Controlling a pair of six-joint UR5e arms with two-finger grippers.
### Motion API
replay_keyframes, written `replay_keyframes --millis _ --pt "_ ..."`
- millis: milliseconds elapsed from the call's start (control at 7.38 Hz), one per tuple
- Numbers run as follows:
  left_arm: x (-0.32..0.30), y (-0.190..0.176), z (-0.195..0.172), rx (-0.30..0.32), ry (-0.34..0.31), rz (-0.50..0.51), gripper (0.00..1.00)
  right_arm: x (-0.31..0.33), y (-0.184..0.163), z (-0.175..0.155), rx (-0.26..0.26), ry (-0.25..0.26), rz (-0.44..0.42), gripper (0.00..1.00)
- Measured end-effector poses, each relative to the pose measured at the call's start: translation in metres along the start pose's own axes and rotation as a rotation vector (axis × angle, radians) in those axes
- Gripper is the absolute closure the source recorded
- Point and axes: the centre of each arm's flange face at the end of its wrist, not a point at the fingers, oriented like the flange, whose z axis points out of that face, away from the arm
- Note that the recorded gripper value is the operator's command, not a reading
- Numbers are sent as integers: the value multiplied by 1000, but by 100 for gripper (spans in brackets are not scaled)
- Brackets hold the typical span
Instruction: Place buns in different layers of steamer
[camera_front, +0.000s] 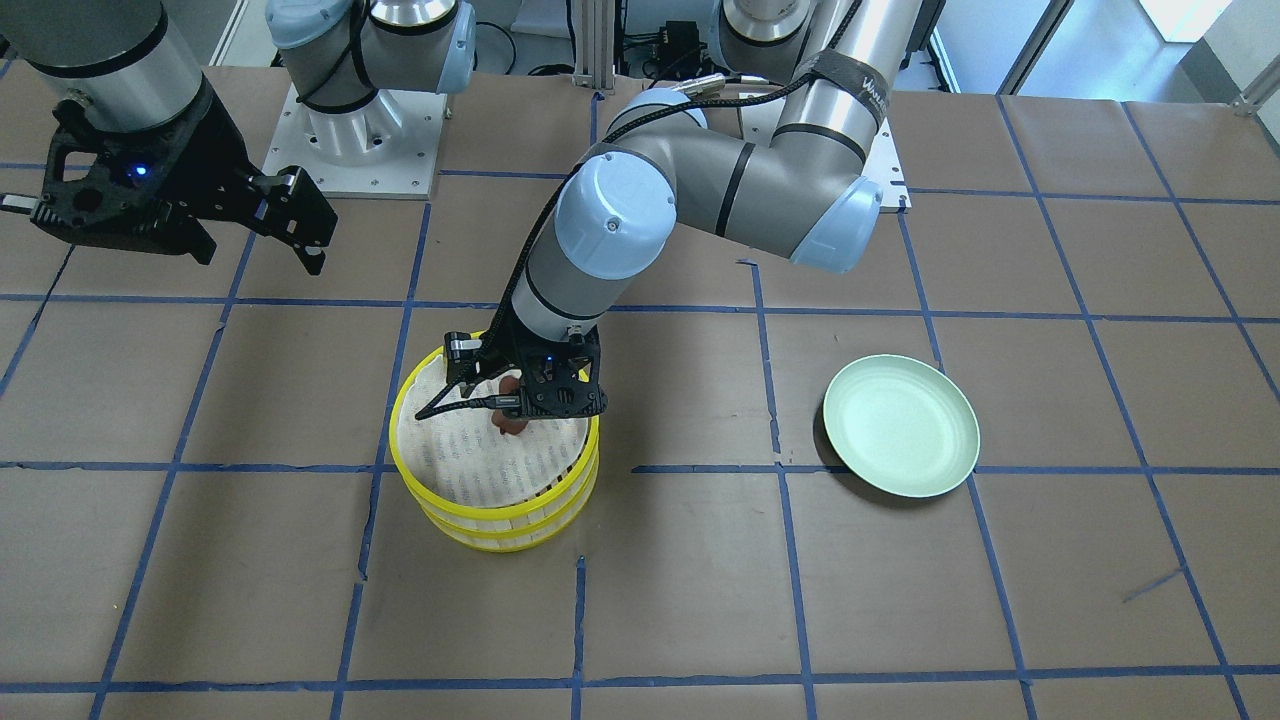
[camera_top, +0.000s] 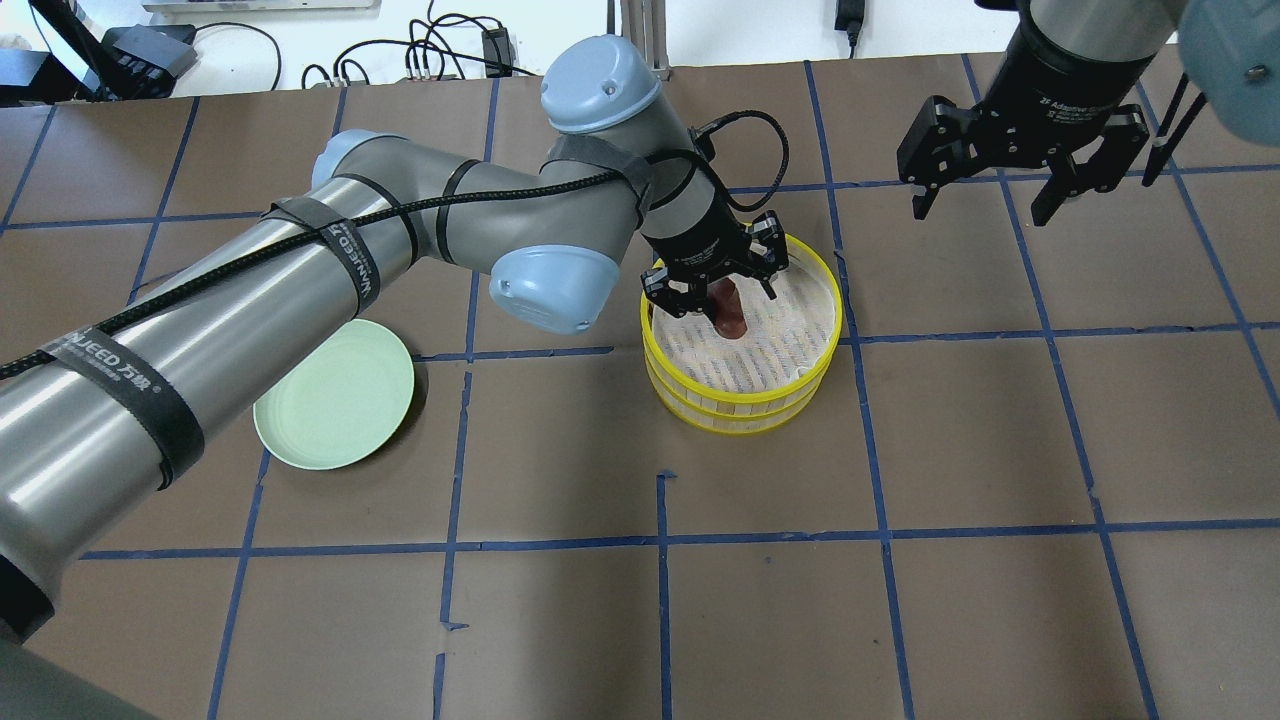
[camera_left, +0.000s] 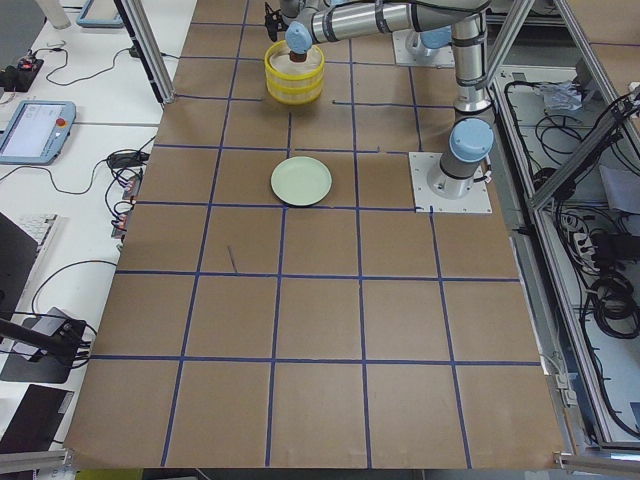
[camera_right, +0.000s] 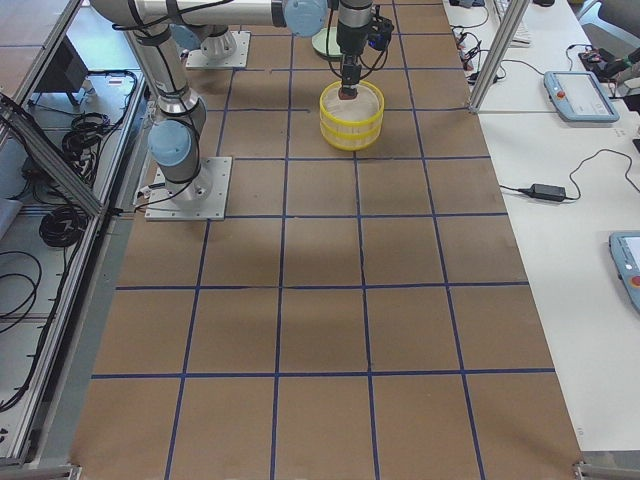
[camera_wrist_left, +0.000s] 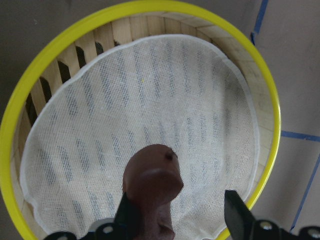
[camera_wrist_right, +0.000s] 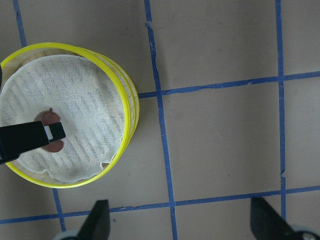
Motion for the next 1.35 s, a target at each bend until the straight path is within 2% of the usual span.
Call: replay_keyframes --millis 271,542,677,813,948,1084,1355 --pt "2 2 -9 13 6 6 26 -1 0 0 0 0 -1 1" --pt "-16 -6 -58 68 -3 -6 20 -3 1 -4 7 2 -6 1" --pt "-43 -16 -97 88 -34 -14 6 -4 1 -5 11 0 -10 1" --pt "-74 -22 -141 121 -94 16 2 -6 0 -7 15 -6 -13 1" --pt "-109 -23 -188 158 -187 71 0 -10 -1 -10 20 -16 -17 1" --pt "-140 -16 -229 157 -277 125 0 -12 -2 -12 22 -20 -21 1" --pt "-186 8 -281 95 -415 202 0 -14 -3 -13 24 -23 -24 1"
